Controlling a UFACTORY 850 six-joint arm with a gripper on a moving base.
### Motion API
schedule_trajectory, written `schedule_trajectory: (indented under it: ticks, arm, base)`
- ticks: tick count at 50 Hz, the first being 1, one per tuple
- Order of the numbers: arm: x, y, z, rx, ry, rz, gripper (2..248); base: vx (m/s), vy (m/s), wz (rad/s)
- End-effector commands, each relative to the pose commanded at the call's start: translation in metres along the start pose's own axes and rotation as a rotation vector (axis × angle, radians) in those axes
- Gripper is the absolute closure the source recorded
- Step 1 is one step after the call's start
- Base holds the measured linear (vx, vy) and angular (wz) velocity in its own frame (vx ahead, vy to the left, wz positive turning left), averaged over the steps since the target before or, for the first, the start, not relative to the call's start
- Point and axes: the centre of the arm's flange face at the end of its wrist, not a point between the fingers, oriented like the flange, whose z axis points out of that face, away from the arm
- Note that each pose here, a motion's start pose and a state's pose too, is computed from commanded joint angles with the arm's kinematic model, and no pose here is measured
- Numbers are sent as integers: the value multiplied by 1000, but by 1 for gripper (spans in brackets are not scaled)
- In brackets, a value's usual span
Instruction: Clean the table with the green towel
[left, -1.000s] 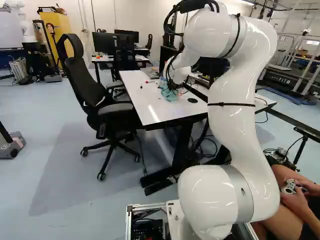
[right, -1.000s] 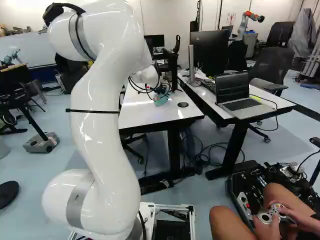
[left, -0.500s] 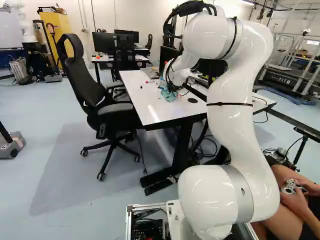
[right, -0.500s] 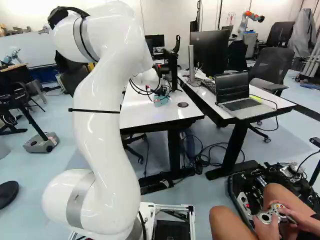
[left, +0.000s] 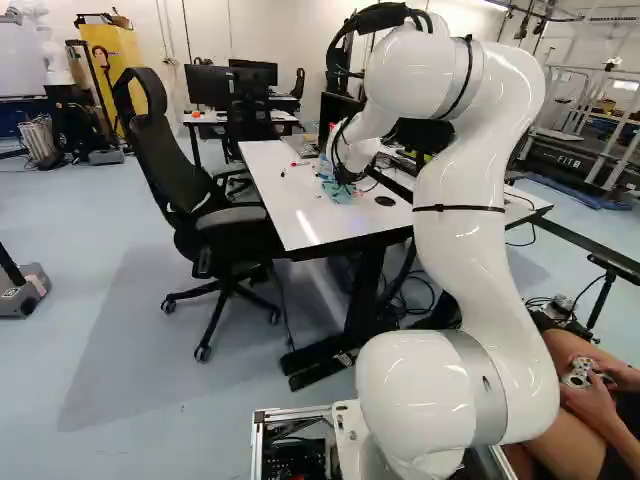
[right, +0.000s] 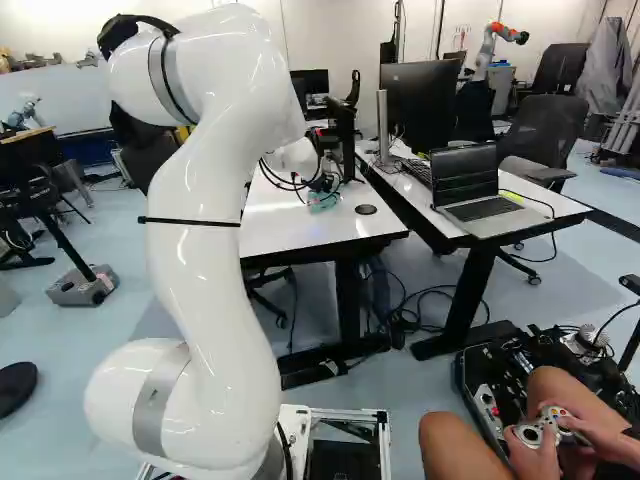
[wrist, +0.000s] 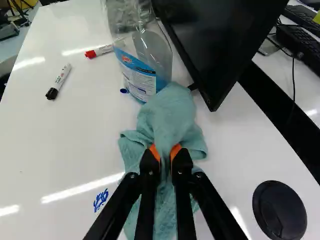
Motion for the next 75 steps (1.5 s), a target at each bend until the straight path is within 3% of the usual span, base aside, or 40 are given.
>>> schedule_trajectory:
  ticks: [44, 75]
  arm:
    - [-5, 0, 0, 0, -60, 0, 209]
    - [-6, 0, 0, 0, -65, 0, 209]
  base:
    - [0, 0, 0]
    - [0, 0, 0]
